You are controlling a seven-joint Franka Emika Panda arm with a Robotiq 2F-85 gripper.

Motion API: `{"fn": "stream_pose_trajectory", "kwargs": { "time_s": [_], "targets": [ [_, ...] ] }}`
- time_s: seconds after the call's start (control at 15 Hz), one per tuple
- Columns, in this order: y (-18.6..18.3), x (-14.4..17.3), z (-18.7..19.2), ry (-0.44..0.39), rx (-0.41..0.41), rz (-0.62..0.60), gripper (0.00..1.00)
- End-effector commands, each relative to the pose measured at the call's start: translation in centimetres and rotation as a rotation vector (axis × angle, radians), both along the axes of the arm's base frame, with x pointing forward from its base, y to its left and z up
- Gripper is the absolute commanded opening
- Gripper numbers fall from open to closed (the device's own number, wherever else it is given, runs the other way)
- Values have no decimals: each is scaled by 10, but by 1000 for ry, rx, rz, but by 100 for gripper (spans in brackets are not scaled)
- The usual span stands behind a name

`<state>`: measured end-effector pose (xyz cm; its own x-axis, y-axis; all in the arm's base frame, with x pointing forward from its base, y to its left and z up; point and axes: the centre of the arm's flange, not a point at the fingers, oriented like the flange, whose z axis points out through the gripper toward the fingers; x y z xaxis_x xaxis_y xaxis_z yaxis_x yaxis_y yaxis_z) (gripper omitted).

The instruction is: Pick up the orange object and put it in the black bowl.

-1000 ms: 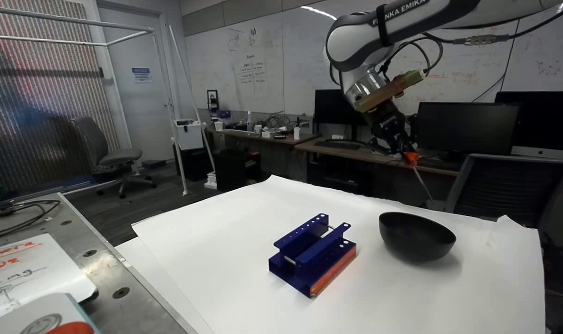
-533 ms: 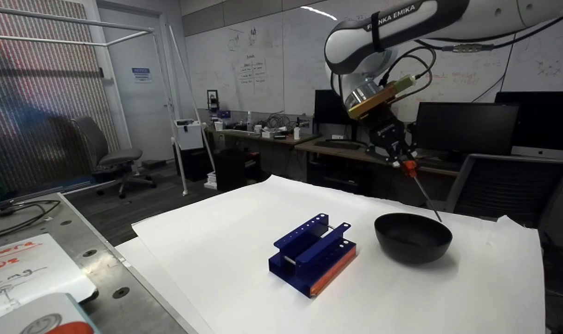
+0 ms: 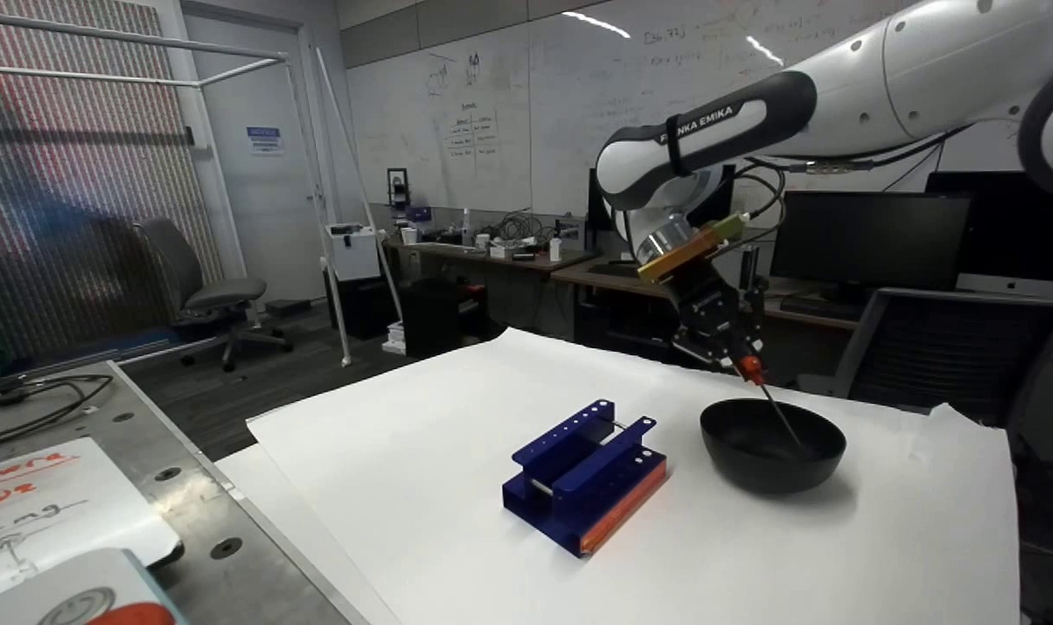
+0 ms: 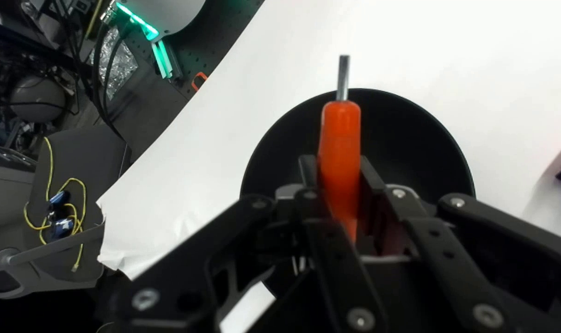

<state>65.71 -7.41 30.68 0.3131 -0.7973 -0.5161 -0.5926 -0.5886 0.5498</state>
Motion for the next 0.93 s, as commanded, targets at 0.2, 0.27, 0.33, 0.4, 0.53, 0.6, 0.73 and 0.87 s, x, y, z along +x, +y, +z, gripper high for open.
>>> {"fn": "stream_pose_trajectory", "kwargs": {
  "time_s": [0.2, 0.27, 0.33, 0.4, 0.53, 0.6, 0.73, 0.87],
  "targets": [
    [-10, 30, -6, -45, 90, -64, 49],
    [-11, 29, -4, -50, 118, -72, 51],
    [-12, 29, -2, -65, 131, -83, 58],
    [-14, 27, 2, -77, 160, -85, 65],
    [-17, 22, 15, -118, 231, -84, 81],
    [-18, 19, 24, -151, 286, -75, 90],
    [-20, 13, 48, -223, 349, -85, 99],
    [-19, 3, 75, -303, 404, -98, 100]
  ]
}}
